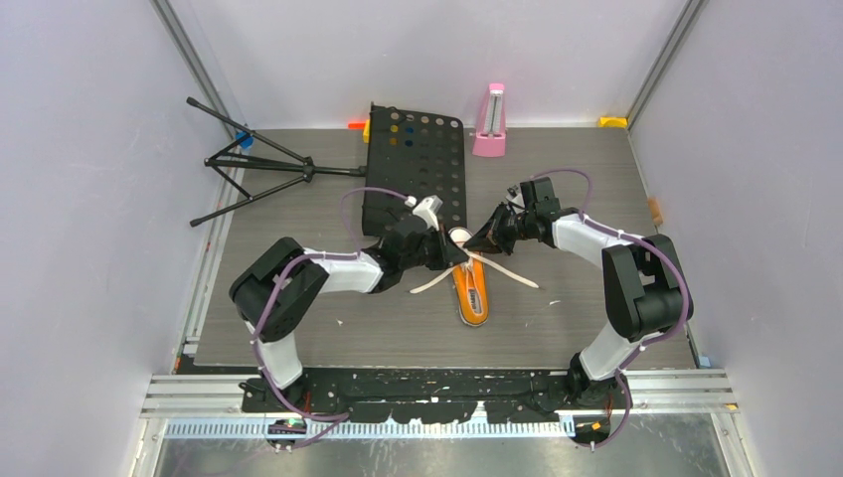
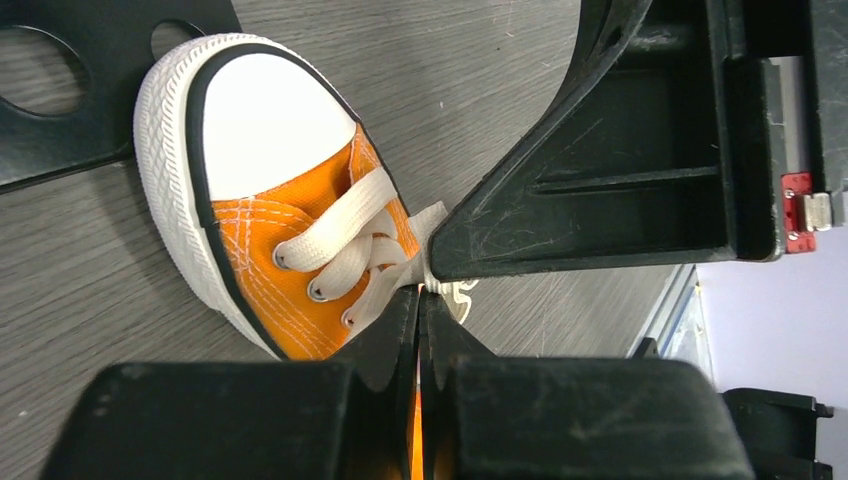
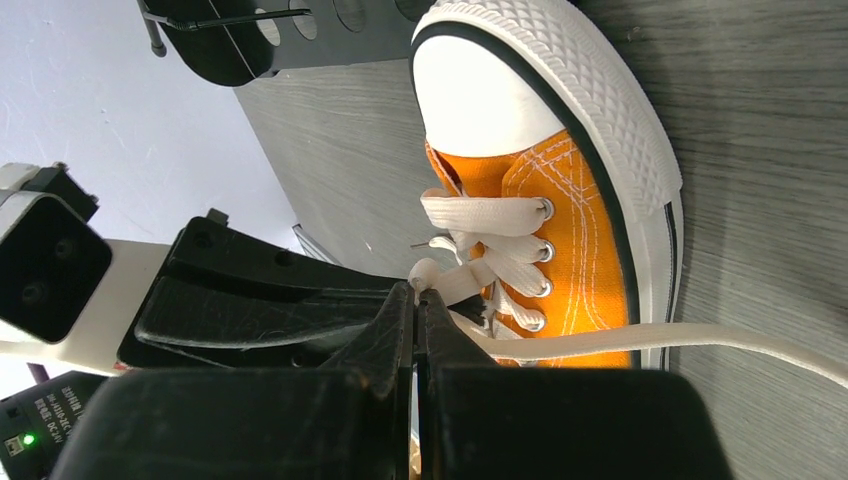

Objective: Tie the shoes

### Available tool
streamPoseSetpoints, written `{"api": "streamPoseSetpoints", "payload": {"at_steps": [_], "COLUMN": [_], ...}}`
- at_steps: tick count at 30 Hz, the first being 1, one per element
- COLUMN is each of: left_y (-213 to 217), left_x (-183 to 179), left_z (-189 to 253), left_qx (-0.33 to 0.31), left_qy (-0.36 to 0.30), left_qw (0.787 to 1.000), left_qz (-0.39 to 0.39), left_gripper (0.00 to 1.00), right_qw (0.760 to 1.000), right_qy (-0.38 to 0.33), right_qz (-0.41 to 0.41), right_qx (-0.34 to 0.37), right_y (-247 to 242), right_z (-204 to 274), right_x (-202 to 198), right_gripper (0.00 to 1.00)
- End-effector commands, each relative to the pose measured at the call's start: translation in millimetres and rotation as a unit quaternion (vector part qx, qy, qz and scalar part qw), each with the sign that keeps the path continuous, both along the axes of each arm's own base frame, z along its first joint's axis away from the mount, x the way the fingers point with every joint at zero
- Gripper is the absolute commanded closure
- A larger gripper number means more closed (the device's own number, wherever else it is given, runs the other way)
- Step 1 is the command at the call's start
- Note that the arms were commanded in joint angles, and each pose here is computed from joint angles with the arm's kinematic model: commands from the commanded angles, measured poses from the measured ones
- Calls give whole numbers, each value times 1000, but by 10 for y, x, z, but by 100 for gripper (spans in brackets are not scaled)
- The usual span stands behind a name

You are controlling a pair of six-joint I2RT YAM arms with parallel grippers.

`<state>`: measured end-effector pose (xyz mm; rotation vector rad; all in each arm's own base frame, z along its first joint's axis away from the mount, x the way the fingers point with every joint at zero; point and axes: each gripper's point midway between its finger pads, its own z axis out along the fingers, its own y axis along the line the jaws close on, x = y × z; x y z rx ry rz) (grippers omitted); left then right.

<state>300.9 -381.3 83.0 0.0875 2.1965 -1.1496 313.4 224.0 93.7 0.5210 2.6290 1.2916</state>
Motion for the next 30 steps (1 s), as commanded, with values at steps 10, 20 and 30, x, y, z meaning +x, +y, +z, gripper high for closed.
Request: {"api": "streamPoseSetpoints", "payload": {"at_steps": [10, 20, 30], "left_y": [530, 893, 5], "left_x": [-77, -99, -282], "left_z": [439, 792, 770], "left_qx": [88, -79, -122], "left_qy": [-76, -103, -40], "left_qw": [993, 987, 990], "left_qz": [17, 92, -52], "left_gripper": [93, 100, 97], "right_qw": [998, 996, 996], "right_qy": [-57, -81, -80], "right_qz": [17, 28, 26], "right_qx": [13, 6, 3], "right_y": [44, 20, 12], "right_z": [302, 385, 368], "right_x": [126, 105, 105], "right_gripper": [100, 100, 100]}}
